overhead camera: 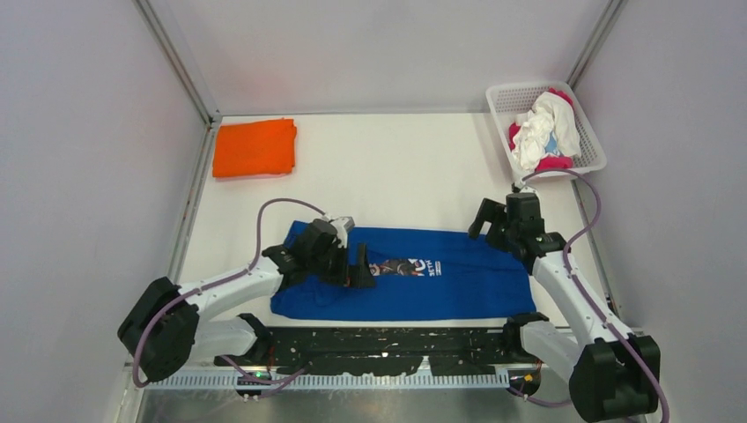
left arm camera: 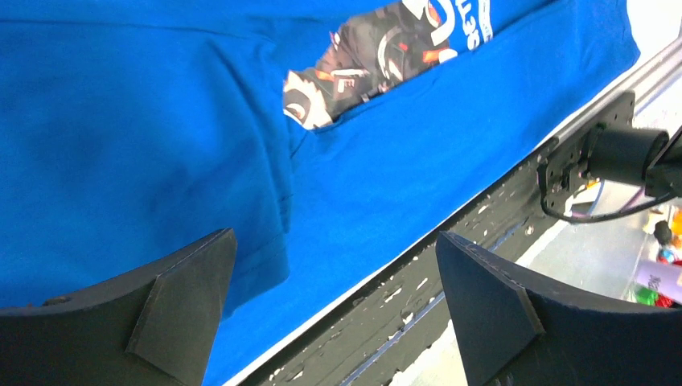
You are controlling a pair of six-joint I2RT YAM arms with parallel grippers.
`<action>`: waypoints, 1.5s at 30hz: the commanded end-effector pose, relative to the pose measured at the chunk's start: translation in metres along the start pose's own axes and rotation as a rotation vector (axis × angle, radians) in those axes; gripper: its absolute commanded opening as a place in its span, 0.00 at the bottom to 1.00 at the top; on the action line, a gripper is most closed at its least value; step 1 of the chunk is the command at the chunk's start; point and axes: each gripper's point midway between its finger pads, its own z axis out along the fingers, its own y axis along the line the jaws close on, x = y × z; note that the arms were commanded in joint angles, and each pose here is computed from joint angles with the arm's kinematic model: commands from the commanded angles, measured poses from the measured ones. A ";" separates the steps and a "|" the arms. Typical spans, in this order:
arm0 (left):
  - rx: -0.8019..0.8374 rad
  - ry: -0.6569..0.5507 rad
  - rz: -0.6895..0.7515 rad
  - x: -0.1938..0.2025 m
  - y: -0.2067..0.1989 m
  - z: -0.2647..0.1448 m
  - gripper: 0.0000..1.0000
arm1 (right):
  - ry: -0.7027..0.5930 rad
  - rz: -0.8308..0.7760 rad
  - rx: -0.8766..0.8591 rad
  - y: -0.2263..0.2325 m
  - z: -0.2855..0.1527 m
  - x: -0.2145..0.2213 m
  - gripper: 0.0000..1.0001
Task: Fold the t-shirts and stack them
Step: Rotate the tshirt 90 degrees
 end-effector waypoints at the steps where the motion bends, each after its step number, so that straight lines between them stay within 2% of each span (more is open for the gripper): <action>1: -0.073 0.022 -0.045 0.015 0.024 0.016 1.00 | 0.027 -0.005 -0.144 0.031 0.016 -0.004 0.95; 4: -0.219 0.020 -0.091 0.017 0.058 0.022 1.00 | 0.091 -0.015 -0.149 0.032 0.033 0.008 0.95; 9: -0.353 -0.003 -0.311 -0.012 0.101 0.027 1.00 | 0.173 -0.040 -0.156 0.031 0.046 0.025 0.95; 12: -0.373 -0.050 -0.412 -0.051 0.118 0.030 1.00 | 0.196 -0.043 -0.158 0.029 0.049 0.034 0.95; 16: -0.401 -0.111 -0.457 -0.125 0.122 0.038 1.00 | 0.242 -0.033 -0.184 0.028 0.048 0.054 0.95; 18: -0.380 -0.115 -0.487 -0.174 0.106 0.044 1.00 | 0.279 -0.034 -0.224 0.034 0.043 0.066 0.95; 20: -0.344 -0.115 -0.519 -0.207 0.094 0.057 0.99 | 0.303 -0.050 -0.256 0.040 0.037 0.076 0.95; 26: -0.190 -0.151 -0.664 -0.275 0.077 0.115 1.00 | 0.398 -0.111 -0.303 0.054 0.023 0.113 0.95; 30: -0.063 -0.149 -0.721 -0.303 0.058 0.149 1.00 | 0.479 -0.130 -0.362 0.069 0.012 0.143 0.95; 34: -0.004 -0.191 -0.748 -0.327 0.037 0.168 1.00 | 0.539 -0.182 -0.443 0.087 -0.007 0.169 0.95; 42: 0.206 -0.317 -0.779 -0.386 -0.019 0.217 1.00 | 0.533 -0.290 -0.552 0.109 -0.041 0.177 0.95; 45: 0.277 -0.362 -0.821 -0.397 -0.023 0.235 1.00 | 0.536 -0.311 -0.618 0.118 -0.049 0.179 0.95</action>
